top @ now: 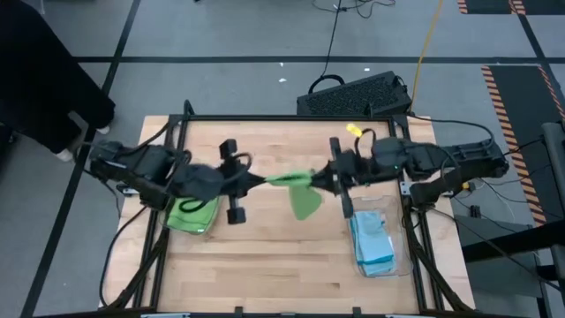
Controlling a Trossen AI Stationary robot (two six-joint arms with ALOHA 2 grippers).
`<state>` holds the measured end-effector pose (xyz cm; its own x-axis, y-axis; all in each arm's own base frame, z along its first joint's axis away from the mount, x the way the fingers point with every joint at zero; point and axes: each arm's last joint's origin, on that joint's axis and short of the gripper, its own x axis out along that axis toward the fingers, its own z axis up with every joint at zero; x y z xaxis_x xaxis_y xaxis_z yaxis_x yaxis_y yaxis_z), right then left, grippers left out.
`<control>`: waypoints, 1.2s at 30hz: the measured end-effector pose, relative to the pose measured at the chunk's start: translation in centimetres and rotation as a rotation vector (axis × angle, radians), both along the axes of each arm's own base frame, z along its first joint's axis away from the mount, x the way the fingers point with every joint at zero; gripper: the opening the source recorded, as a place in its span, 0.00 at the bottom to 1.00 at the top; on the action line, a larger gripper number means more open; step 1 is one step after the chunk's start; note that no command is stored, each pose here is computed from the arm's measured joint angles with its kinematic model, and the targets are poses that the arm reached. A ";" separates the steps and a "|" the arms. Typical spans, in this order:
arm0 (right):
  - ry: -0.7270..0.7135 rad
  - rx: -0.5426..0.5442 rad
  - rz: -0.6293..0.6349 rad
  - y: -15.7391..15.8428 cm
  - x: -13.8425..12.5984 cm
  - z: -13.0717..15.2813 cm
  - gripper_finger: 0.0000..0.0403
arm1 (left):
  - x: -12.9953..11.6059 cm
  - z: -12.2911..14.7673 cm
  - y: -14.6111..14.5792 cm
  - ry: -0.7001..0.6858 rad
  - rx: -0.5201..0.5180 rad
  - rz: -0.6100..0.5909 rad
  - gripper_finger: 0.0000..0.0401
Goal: Sort microfiber towel by color & place in baskets
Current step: Fold the green microfiber towel
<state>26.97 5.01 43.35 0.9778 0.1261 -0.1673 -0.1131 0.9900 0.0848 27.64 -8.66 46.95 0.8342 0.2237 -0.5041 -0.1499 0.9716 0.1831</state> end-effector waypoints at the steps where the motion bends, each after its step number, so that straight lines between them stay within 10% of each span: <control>1: 0.000 -0.030 0.032 0.3 0.1 -0.1 0.01 | -0.1 0.0 -0.3 -0.005 0.013 0.002 0.00; 8: 0.223 0.064 -0.206 -0.7 0.7 -2.9 0.01 | -0.1 -1.1 -0.3 0.053 0.023 0.098 0.00; 12: 0.228 0.079 -0.084 0.4 0.8 -2.9 0.01 | -0.1 -1.8 -1.1 0.093 0.007 0.082 0.00; 23: 0.410 0.213 -0.309 -1.8 0.3 -4.5 0.01 | -0.1 -2.6 -0.5 0.153 0.022 0.146 0.00; 36: 0.454 0.159 -0.285 -2.9 2.0 -5.9 0.01 | 0.1 -2.6 1.2 0.171 0.036 0.192 0.01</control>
